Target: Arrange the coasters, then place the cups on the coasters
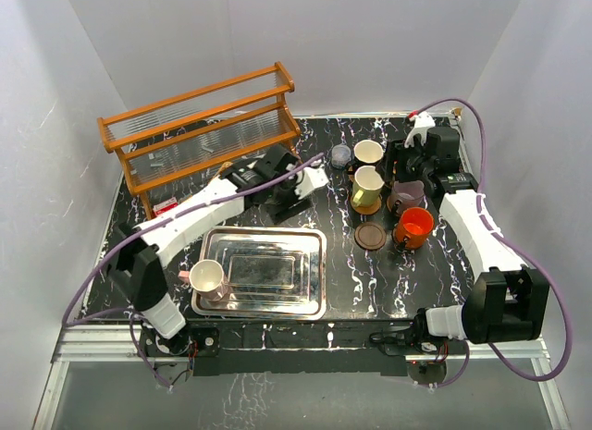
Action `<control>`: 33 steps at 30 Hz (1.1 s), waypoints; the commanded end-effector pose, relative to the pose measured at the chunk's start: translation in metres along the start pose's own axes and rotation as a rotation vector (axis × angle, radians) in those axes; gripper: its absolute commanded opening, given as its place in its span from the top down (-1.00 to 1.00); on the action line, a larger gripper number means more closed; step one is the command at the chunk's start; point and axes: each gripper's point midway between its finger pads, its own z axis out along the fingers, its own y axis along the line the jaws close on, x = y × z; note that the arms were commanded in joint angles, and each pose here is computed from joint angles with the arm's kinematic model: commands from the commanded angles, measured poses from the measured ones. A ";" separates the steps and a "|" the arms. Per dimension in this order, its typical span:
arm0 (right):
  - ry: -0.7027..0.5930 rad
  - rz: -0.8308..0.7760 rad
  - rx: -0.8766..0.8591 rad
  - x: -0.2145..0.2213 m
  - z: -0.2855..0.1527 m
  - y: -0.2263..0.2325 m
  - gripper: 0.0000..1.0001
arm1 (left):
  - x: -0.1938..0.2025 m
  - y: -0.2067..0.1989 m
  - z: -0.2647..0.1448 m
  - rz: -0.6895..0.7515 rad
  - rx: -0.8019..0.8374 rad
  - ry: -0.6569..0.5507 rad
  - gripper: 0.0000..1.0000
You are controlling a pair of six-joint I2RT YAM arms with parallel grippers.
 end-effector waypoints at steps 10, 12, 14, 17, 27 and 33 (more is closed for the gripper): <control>-0.009 -0.308 -0.313 -0.005 -0.023 0.046 -0.46 | 0.129 -0.027 -0.131 -0.091 0.255 0.162 -0.39; -0.021 -0.320 -0.325 -0.004 -0.026 0.049 -0.49 | 0.144 -0.035 -0.140 -0.103 0.286 0.196 -0.39; -0.033 -0.325 -0.341 -0.003 -0.029 0.052 -0.52 | 0.158 -0.039 -0.146 -0.110 0.292 0.234 -0.38; -0.043 -0.327 -0.389 0.000 -0.033 0.060 -0.56 | 0.178 -0.040 -0.147 -0.102 0.282 0.286 -0.35; -0.038 -0.342 -0.403 0.010 -0.039 0.063 -0.63 | 0.208 -0.050 -0.125 -0.087 0.347 0.362 -0.19; -0.031 -0.338 -0.396 0.013 -0.037 0.061 -0.63 | 0.231 -0.056 -0.101 -0.081 0.365 0.432 0.10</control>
